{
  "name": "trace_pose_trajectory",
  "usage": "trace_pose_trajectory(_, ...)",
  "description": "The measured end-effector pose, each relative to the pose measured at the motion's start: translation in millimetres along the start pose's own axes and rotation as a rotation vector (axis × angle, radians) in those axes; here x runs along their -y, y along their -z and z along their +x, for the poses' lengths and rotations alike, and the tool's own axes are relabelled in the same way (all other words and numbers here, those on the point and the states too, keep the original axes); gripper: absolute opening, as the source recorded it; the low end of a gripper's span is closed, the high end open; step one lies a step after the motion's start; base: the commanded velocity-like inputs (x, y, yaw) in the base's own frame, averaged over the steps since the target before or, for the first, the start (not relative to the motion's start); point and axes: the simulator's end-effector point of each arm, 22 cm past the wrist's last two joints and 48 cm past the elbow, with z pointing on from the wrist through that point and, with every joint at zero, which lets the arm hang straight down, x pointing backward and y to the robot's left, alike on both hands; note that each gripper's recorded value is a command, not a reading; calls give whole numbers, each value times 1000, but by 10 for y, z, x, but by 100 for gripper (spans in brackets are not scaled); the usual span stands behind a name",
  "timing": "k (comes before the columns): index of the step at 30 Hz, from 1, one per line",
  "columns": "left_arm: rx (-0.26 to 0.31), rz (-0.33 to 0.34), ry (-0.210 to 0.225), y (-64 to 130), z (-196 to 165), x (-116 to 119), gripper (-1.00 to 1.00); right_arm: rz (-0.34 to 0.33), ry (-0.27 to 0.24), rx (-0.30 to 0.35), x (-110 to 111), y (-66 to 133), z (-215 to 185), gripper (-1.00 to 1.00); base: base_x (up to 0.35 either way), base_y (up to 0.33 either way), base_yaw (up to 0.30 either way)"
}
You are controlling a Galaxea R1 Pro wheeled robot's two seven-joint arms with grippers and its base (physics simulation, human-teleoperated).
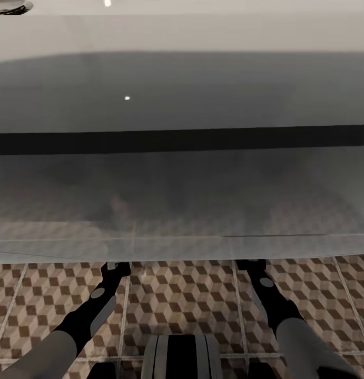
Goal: Take the four mousetraps from the cabinet in the bathroom and place them on the bathroom floor. Make sure all four end up on the same floor surface, and ensure that at least two of them are either under or directly next to the same bathroom sink.
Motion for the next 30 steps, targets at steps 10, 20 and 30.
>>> trace_pose_trajectory(10, -3, -2, -4, -6, -3, -27, -100, -2, 4, -147, -5, -63, 169, -100, 0, 0, 0)
trace_pose_trajectory(20, -98, 0, -15, -38, 113, -9, -100, -18, 6, -191, -80, -21, 421, -100, 0, 0, 0)
trace_pose_trajectory(30, -123, 0, -17, -47, 133, 15, -100, -11, 5, -195, -30, -21, 440, -100, 0, 0, 0)
